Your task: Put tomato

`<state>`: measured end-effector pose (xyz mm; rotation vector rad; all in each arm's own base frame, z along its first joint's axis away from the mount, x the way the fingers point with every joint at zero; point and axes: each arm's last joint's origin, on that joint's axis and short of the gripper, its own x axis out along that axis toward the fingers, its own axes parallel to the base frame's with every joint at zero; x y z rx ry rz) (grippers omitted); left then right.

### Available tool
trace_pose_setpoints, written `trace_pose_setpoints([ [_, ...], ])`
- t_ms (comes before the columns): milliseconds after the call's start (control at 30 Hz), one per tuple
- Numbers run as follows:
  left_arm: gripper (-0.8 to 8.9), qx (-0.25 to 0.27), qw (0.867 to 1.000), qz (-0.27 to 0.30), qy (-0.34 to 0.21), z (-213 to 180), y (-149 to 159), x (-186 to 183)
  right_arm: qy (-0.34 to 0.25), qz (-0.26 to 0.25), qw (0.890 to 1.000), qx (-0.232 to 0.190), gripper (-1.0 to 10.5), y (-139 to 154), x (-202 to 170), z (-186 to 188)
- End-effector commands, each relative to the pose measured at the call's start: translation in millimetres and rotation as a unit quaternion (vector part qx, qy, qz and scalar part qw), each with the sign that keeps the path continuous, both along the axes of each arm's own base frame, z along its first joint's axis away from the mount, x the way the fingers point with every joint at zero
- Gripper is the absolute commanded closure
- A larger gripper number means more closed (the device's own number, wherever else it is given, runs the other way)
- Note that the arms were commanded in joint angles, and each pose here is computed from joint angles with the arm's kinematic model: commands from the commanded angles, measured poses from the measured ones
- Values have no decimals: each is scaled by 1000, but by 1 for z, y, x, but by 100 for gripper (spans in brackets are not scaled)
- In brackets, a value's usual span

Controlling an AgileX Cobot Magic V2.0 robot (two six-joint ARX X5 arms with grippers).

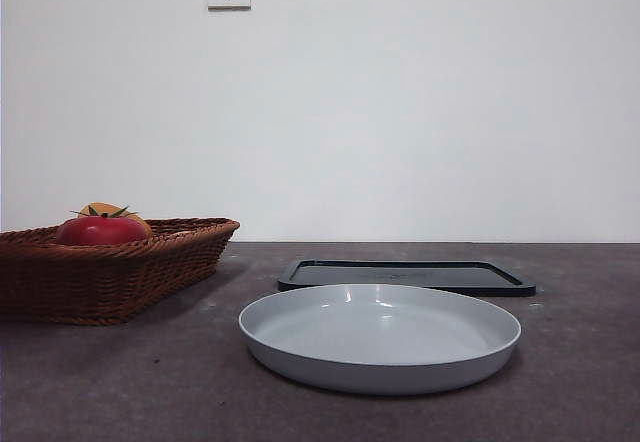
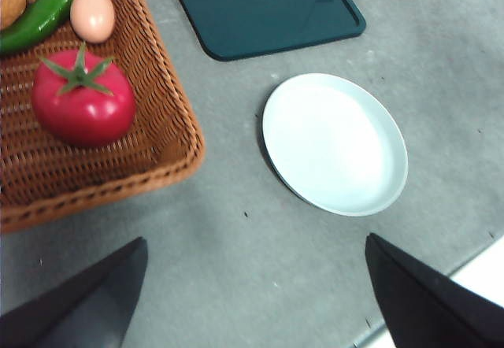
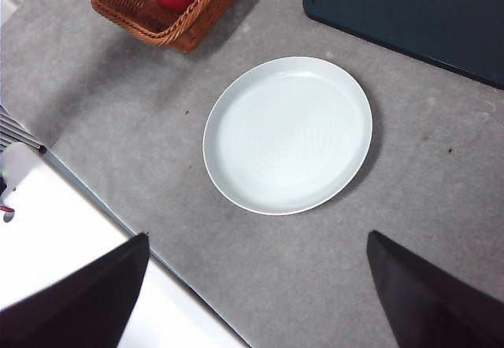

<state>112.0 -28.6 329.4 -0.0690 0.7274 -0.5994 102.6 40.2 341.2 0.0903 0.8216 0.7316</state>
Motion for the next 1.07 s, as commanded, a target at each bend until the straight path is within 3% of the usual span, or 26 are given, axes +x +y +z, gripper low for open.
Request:
trace_pose_setpoints([
  [33, 366, 4, 1000, 3, -14, 5, -2, 12, -13, 5, 1000, 2, 505, 1, 0, 6],
  [333, 366, 46, 997, 50, -33, -5, -6, 65, -13, 5, 1000, 2, 505, 1, 0, 6],
  [533, 366, 65, 996, 47, -31, -20, -11, 100, -13, 5, 1000, 2, 505, 1, 0, 6],
  [667, 309, 84, 994, 59, -26, -34, -13, 122, -13, 5, 1000, 2, 505, 1, 0, 6],
  [1067, 309, 105, 993, 51, -12, -75, -20, 170, -11, 4, 1000, 3, 505, 1, 0, 6],
])
